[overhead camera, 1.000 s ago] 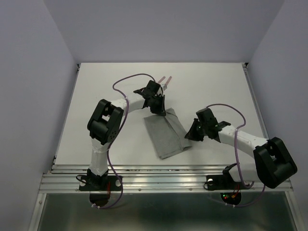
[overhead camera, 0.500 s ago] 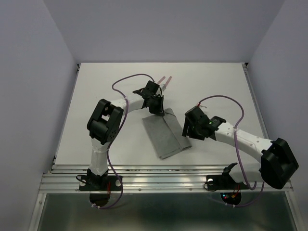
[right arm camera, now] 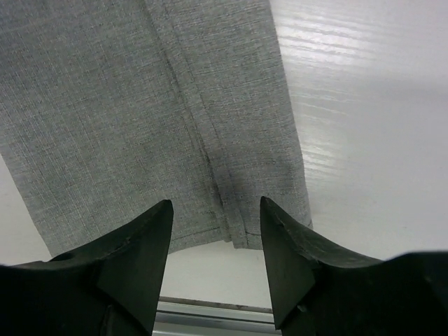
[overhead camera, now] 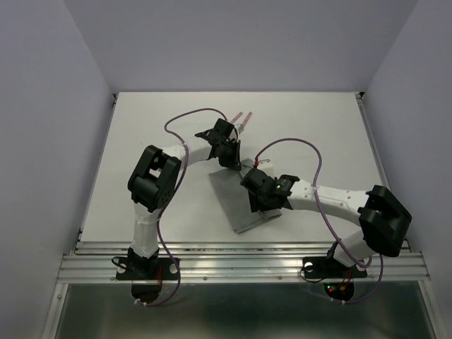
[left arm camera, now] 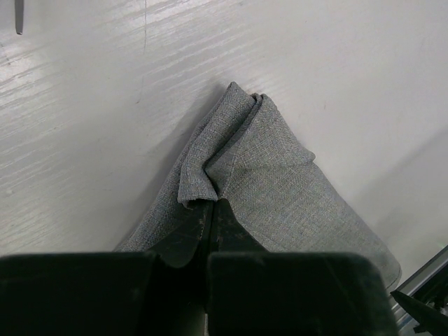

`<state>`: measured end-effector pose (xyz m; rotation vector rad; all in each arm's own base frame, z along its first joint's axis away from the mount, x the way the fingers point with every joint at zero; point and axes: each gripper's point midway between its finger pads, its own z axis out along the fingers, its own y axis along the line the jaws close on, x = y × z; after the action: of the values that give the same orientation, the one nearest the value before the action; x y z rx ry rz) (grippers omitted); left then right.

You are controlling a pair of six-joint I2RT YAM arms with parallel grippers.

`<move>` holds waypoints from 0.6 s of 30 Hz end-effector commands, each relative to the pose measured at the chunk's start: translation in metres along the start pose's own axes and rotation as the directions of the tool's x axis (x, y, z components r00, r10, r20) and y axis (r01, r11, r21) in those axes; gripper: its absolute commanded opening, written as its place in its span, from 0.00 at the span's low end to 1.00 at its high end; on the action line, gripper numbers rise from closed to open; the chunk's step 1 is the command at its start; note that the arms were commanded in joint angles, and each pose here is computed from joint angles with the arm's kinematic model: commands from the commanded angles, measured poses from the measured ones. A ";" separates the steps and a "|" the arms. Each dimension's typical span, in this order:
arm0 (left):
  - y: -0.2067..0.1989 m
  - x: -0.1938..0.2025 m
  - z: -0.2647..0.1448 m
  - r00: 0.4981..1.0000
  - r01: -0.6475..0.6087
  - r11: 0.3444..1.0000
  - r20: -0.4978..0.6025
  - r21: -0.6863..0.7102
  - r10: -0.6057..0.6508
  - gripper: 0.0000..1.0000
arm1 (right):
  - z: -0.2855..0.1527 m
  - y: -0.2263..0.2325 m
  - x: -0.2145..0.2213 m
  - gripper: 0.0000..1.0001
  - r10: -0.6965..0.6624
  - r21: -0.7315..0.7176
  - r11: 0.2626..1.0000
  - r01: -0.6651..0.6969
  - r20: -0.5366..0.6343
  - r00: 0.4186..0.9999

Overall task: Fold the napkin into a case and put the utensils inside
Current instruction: Smooth out the 2/3-rectangle-folded napkin at the center of the board.

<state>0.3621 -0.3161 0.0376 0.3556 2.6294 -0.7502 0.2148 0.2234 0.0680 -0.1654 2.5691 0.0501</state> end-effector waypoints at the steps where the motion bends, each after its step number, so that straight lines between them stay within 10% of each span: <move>1: -0.003 -0.005 -0.012 0.999 -0.027 1.000 0.028 0.004 0.026 0.00 | 0.004 0.014 -0.003 0.60 -0.066 -0.005 0.998 0.066 0.010 0.998; 18: -0.003 -0.005 -0.015 0.999 -0.038 0.999 0.029 0.007 0.038 0.00 | 0.034 0.010 0.021 0.41 -0.096 0.056 0.994 0.099 -0.043 0.994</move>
<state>0.3622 -0.3154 0.0371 0.3717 2.6254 -0.7456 0.2062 0.2254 0.0269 -0.2911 2.6385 -0.0829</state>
